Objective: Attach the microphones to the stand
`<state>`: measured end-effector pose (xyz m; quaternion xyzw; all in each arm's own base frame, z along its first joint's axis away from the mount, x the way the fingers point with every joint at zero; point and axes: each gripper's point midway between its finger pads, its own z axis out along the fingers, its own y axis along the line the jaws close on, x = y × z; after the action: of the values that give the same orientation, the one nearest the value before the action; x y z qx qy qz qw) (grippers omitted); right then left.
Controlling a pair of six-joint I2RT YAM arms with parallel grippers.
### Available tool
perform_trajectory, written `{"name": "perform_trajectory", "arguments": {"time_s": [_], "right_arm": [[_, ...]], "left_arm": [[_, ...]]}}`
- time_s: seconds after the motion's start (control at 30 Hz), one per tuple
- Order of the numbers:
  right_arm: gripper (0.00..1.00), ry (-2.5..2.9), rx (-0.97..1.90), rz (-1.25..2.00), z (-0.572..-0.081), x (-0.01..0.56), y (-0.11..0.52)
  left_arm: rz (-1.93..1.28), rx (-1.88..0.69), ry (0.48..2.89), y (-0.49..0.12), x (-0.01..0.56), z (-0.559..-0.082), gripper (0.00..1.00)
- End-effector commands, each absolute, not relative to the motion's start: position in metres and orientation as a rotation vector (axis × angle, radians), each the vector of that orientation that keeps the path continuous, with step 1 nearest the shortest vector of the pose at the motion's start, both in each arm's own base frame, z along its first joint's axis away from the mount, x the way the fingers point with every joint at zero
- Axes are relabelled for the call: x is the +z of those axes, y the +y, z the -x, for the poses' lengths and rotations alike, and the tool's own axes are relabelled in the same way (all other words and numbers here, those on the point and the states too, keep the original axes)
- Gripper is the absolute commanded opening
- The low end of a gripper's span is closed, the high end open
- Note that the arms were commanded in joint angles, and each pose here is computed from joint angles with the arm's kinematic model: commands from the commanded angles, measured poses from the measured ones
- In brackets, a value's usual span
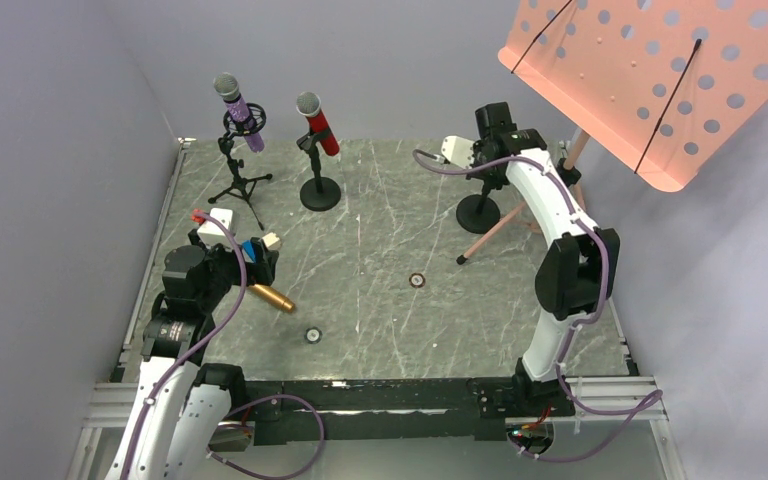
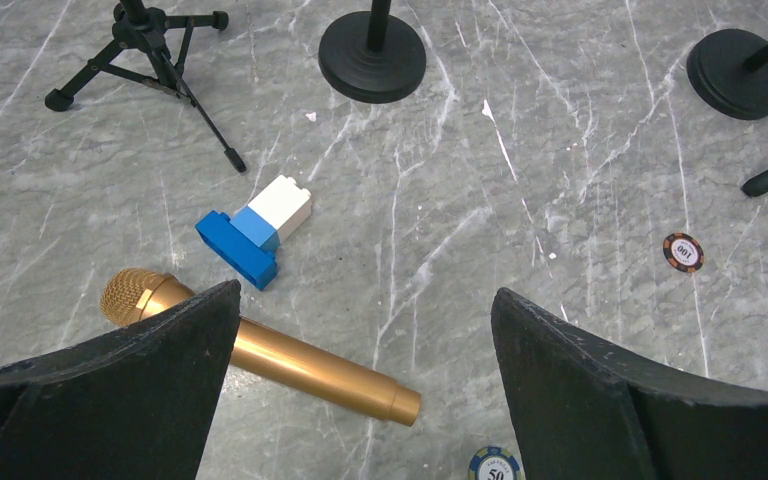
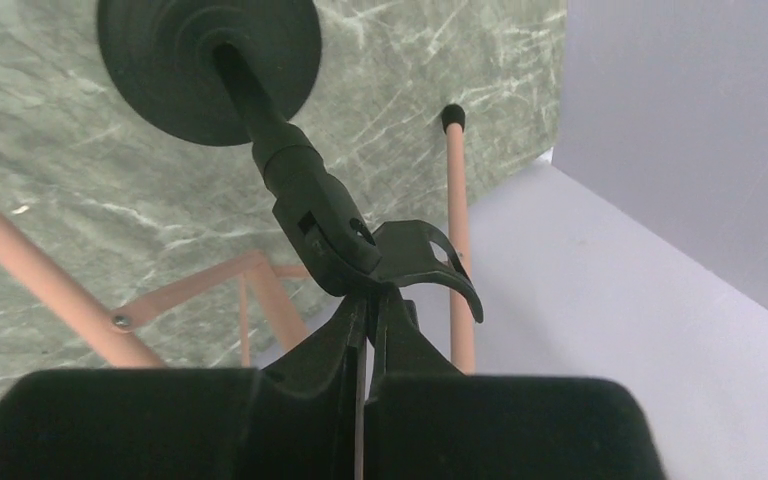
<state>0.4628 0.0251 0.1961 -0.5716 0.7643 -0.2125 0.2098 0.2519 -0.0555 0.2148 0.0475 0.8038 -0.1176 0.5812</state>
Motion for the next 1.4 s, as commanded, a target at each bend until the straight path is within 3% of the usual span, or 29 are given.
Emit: {"name": "perform_trajectory", "arguments": {"time_s": [0.0,0.33,0.5,0.77,1.3,1.37], "right_arm": [[0.0,1.985,-0.523,1.556,-0.453,0.241,0.064],[0.0,1.724,-0.445,1.62,-0.41,0.28,0.162],[0.0,1.662,-0.265,1.638,-0.375,0.294,0.198],[0.0,1.573,0.072,1.812,-0.291,0.272,0.24],[0.0,1.481,0.254,2.06,-0.214,0.216,0.286],[0.1,1.459,0.289,2.092,-0.204,0.217,0.287]], "left_arm": [[-0.121,-0.287,1.834,-0.058,0.231,-0.254,0.99],[-0.125,-0.286,1.831,-0.058,0.231,-0.254,0.99],[-0.131,-0.291,1.827,-0.059,0.231,-0.254,0.99],[-0.172,-0.332,1.804,-0.068,0.234,-0.253,0.99],[-0.175,-0.327,1.8,-0.067,0.232,-0.255,0.99],[-0.178,-0.328,1.796,-0.068,0.232,-0.255,0.99]]}}
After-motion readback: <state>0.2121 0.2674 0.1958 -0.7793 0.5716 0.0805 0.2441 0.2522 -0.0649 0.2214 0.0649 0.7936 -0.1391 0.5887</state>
